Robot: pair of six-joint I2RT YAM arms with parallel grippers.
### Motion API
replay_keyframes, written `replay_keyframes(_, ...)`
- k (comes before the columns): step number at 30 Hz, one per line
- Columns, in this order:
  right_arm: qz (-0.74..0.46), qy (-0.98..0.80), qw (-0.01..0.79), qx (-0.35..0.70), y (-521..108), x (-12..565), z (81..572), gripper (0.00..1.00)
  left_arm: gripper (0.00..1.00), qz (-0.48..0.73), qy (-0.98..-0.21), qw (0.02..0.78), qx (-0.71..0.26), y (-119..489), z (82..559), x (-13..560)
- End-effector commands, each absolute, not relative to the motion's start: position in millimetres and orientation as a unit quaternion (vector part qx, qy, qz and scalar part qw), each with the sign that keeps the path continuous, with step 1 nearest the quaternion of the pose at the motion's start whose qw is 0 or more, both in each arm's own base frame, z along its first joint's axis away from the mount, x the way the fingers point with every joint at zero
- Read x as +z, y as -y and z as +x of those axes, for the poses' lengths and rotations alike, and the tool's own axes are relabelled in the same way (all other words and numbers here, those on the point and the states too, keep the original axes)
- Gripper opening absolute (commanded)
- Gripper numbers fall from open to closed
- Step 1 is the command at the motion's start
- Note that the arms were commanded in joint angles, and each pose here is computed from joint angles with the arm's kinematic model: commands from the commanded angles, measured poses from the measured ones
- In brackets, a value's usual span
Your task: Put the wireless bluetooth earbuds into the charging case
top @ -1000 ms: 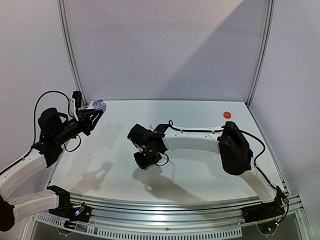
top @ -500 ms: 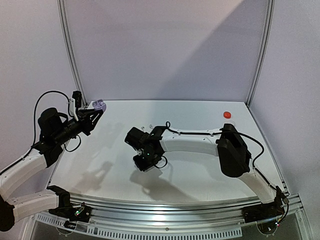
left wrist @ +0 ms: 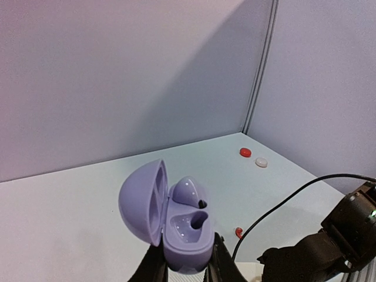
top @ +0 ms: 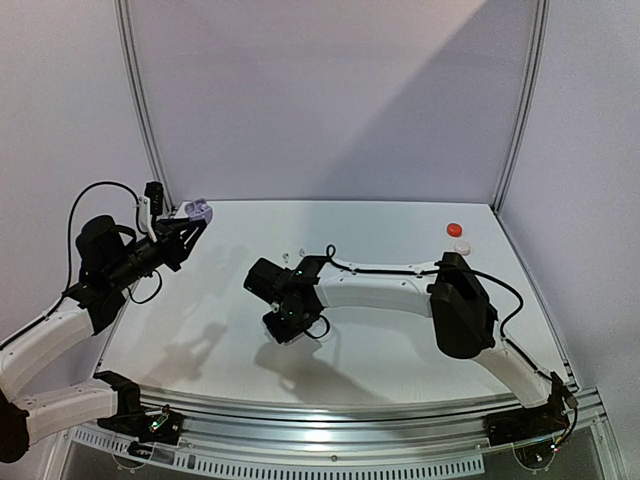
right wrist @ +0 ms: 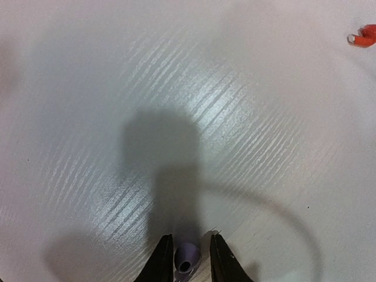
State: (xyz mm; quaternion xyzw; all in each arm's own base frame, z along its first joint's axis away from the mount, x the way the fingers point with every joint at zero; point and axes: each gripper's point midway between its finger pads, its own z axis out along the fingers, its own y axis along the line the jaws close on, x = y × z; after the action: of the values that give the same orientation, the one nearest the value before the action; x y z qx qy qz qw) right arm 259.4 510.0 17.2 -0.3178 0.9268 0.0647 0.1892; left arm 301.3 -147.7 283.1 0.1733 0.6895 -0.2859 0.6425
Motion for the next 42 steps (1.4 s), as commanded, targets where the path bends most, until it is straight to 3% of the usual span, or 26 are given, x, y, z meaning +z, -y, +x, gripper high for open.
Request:
replay_keyframes(1,-0.331,-0.93,0.16,0.033,-499,-18,252,0.21,0.0,0.178,-0.692,0.641,-0.282,146,302,278)
replay_keyframes(12,-0.332,-0.926,0.178,0.038,-503,-2,257,0.09,0.0,0.178,-0.692,0.641,-0.281,146,302,278)
replay_keyframes(21,-0.328,-0.899,0.286,0.041,-509,77,287,0.0,0.0,0.182,-0.691,0.642,-0.279,146,302,277)
replay_keyframes(25,-0.326,-0.873,0.36,0.049,-510,140,302,0.0,0.0,0.188,-0.688,0.644,-0.278,147,301,279)
replay_keyframes(31,-0.321,-0.797,0.498,0.118,-512,285,308,0.0,0.0,0.209,-0.675,0.645,-0.291,154,299,290)
replay_keyframes(36,-0.304,-0.718,0.592,0.202,-509,396,292,0.0,0.0,0.236,-0.648,0.659,-0.301,165,295,312)
replay_keyframes(42,-0.353,-0.609,0.665,0.25,-533,465,252,0.0,0.0,0.281,-0.599,0.695,-0.283,181,283,345)
